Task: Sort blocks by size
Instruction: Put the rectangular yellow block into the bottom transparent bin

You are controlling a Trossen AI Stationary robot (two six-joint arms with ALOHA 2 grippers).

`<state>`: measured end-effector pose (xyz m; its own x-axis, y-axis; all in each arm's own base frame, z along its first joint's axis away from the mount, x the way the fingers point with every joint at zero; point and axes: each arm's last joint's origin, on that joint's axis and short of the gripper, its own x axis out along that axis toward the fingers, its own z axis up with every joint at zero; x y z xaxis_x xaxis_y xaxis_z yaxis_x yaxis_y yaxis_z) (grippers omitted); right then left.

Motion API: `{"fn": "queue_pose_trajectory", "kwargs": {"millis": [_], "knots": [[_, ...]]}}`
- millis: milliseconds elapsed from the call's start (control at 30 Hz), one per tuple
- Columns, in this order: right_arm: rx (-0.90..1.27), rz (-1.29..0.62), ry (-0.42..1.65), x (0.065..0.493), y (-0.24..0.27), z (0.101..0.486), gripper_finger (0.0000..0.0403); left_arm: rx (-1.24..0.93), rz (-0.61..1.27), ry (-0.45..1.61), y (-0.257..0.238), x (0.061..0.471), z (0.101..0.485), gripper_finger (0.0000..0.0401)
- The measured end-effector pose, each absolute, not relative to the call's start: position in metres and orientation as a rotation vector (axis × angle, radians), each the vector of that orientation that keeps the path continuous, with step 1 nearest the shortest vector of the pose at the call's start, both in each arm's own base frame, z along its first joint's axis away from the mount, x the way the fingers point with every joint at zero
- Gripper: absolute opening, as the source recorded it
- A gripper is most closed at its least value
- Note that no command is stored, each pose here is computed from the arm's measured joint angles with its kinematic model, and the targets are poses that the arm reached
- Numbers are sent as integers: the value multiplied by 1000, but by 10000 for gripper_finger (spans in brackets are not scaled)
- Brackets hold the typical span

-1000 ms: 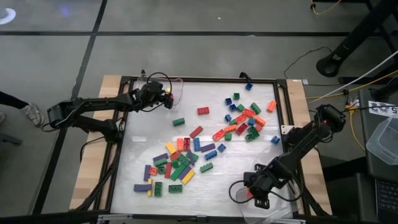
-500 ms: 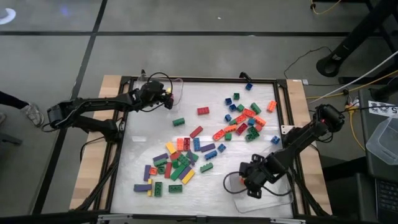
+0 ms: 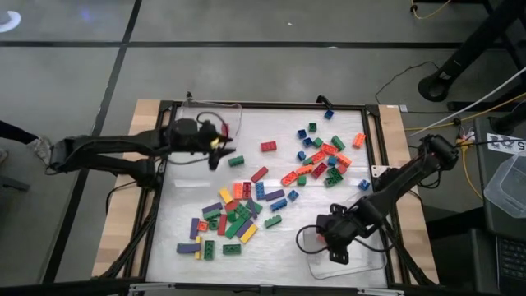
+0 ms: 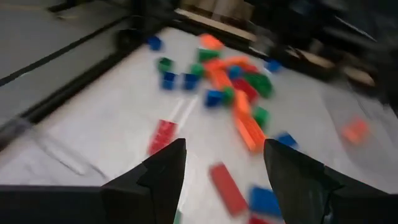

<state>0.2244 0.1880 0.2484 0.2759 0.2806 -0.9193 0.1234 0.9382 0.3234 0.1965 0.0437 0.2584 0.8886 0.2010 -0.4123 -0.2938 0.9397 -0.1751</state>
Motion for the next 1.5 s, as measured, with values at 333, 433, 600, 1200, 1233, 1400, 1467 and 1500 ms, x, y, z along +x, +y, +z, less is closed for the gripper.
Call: {"fn": "queue_pose_trajectory", "kwargs": {"millis": [333,433,600,1200,1233,1400,1467,1500], "knots": [[30,108,1074,234,186,276,259,-88,-11,652,-10,189,240,205],[-55,76,1033,237,181,276,259,4,-87,684,-21,193,234,205],[-20,48,1019,247,171,277,259,180,-174,751,-33,201,220,205],[41,113,987,263,160,280,259,474,-308,1019,-38,226,162,205],[42,114,985,263,161,281,259,494,-307,1027,-38,227,160,205],[45,116,979,263,161,281,259,543,-318,1051,-39,231,151,205],[52,120,966,264,162,282,259,548,-322,1062,-39,233,147,205],[54,122,962,265,162,282,259,547,-323,1071,-39,233,145,205]]}}
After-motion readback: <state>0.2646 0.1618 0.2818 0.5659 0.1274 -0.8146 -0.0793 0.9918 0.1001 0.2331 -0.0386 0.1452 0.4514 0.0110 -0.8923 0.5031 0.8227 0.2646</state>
